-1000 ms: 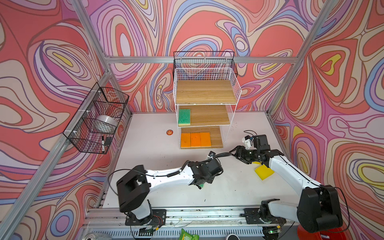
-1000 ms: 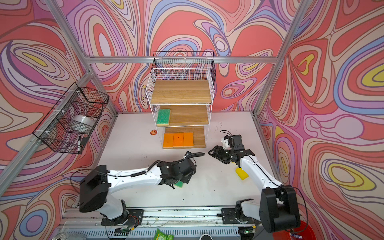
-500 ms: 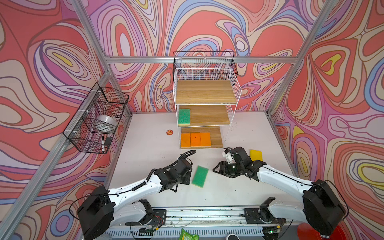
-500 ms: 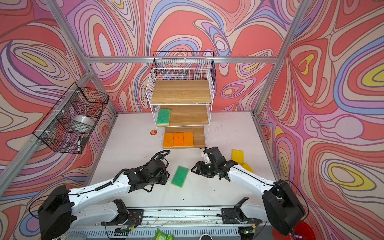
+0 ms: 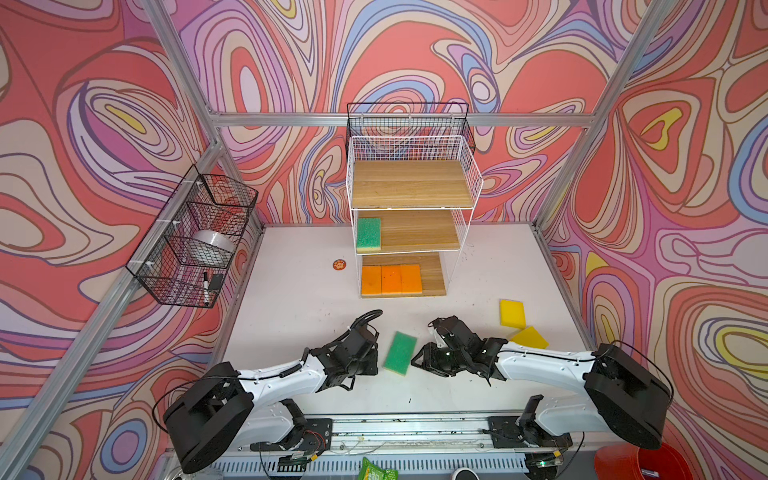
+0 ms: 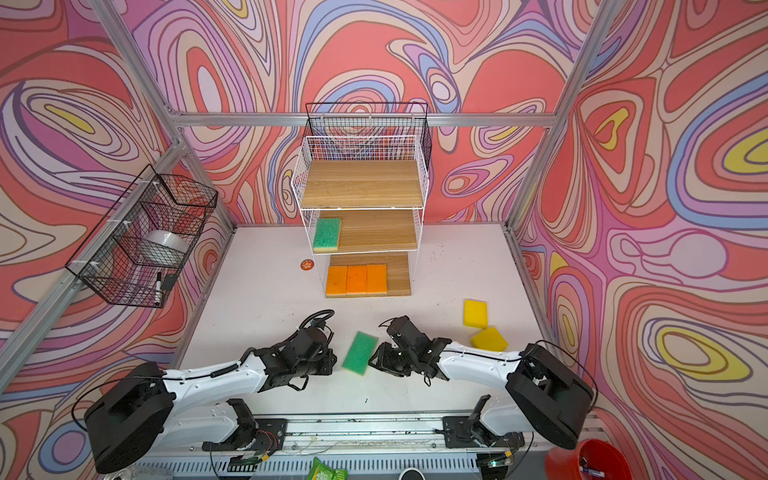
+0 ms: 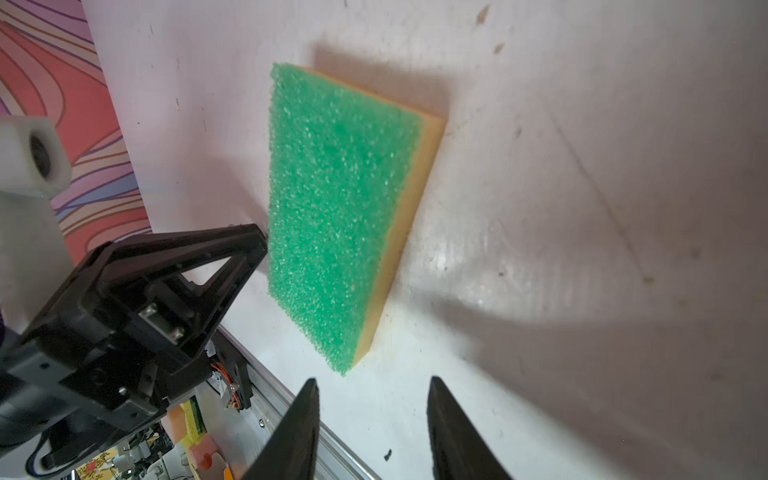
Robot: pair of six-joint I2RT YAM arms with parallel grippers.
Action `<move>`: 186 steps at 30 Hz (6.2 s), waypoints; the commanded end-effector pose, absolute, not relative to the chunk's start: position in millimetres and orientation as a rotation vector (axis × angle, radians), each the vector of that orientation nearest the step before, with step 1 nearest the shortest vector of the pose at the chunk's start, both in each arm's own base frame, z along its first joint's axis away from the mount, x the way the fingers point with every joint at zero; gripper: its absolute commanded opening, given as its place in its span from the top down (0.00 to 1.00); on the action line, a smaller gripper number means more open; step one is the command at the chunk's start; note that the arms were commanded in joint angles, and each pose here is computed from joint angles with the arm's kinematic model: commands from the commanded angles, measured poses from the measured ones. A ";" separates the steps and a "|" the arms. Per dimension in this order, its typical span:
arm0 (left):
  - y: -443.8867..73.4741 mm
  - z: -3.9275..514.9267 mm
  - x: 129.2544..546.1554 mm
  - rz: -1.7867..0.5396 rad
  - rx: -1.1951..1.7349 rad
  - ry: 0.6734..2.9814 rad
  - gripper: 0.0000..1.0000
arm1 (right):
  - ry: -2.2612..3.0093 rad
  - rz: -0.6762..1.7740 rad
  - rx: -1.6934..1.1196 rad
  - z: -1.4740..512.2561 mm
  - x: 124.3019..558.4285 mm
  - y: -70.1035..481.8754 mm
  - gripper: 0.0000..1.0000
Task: Place and organize the cleaning sponges onto the shelf
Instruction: 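Close right gripper on the green sponge's edge while left gripper holds nearby, then lift the green sponge with right gripper and carry it into the shelf, then lower the green sponge onto the tier beside the other green sponge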
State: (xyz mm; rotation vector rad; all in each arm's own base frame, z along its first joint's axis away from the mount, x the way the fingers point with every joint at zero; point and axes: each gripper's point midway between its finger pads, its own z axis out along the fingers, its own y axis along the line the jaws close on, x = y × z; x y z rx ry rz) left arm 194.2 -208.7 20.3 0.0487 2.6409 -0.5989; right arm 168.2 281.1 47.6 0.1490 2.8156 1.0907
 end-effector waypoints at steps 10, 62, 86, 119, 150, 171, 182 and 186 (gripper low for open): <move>-239.8 29.1 190.7 -0.733 0.051 2.565 0.87 | 2.797 1.088 0.159 48.6 164.9 291.8 0.59; -177.4 120.8 192.9 -0.481 0.052 2.354 0.35 | 2.757 0.911 -0.027 67.9 175.2 279.5 1.00; -145.8 165.3 193.7 -0.491 -0.016 2.300 0.33 | 2.488 0.894 -0.238 201.5 203.5 280.3 1.00; -148.5 147.8 186.7 -0.531 0.020 2.327 0.32 | 2.206 1.081 -0.193 307.9 361.1 305.9 1.00; -142.1 144.9 184.5 -0.504 0.016 2.336 0.32 | 2.191 0.981 -0.190 294.4 387.2 308.9 1.00; -141.2 143.4 185.3 -0.496 0.014 2.338 0.32 | 2.191 0.929 -0.123 297.6 409.4 310.6 1.00; -139.6 140.7 184.8 -0.492 0.010 2.341 0.32 | 2.210 0.880 -0.106 295.6 417.2 306.3 0.99; -139.7 139.1 184.6 -0.489 0.012 2.345 0.32 | 2.223 0.880 -0.121 293.3 416.7 308.0 0.80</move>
